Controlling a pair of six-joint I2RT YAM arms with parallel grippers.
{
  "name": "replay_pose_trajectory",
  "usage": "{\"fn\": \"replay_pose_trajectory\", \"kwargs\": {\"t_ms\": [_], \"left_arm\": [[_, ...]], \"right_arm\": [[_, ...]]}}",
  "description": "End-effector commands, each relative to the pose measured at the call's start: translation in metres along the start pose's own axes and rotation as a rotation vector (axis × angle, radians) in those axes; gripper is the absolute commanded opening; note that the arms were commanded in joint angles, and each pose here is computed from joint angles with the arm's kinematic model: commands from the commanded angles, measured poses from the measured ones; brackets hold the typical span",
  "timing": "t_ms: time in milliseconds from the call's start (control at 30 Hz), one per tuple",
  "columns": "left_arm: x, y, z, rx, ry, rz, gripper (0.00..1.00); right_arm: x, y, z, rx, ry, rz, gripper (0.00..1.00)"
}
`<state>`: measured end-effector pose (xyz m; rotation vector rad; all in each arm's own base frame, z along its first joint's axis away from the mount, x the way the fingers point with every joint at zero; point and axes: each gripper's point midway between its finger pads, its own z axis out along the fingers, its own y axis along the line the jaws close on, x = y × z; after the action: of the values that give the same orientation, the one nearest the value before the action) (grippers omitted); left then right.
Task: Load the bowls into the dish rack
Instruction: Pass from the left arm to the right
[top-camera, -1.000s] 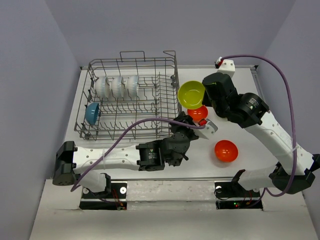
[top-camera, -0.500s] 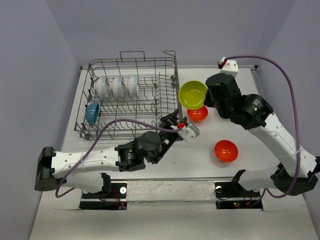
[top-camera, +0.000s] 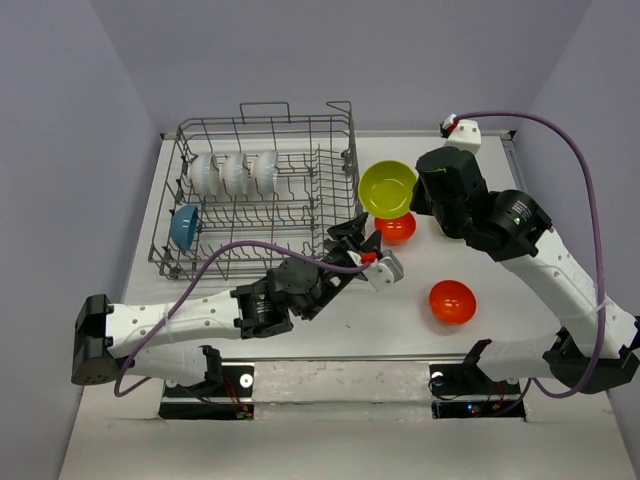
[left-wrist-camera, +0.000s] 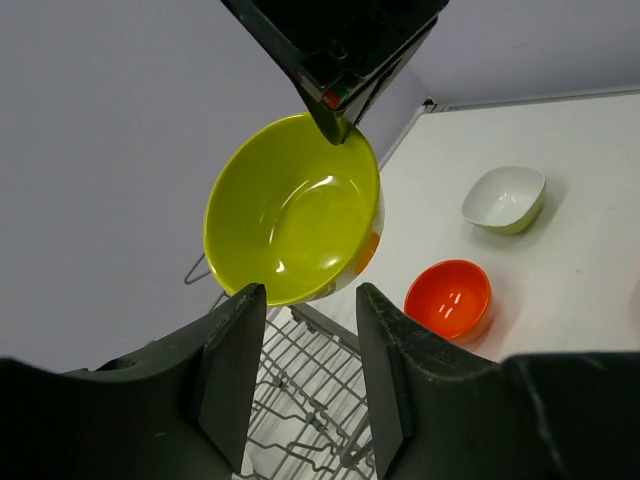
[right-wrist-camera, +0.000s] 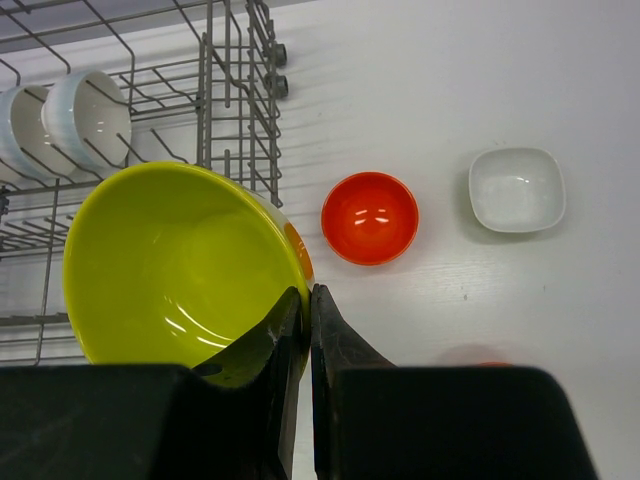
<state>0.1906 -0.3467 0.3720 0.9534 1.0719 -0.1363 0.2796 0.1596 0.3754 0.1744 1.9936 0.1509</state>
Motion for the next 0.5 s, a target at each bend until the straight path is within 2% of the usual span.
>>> {"fn": "replay_pose_trajectory", "kwargs": {"t_ms": [0, 267, 467], "left_arm": [[-0.016, 0.003, 0.005, -0.002, -0.074, 0.021, 0.54], [-0.011, -0.018, 0.016, 0.046, -0.019, 0.108, 0.54], [-0.007, -0.016, 0.023, 0.019, 0.028, 0.181, 0.54]], "right_arm": [[-0.021, 0.003, -0.01, -0.035, -0.063, 0.064, 0.01], [-0.019, 0.002, -0.01, -0.035, -0.061, 0.059, 0.01], [-0.015, 0.005, -0.008, -0.047, -0.05, 0.058, 0.01]]}}
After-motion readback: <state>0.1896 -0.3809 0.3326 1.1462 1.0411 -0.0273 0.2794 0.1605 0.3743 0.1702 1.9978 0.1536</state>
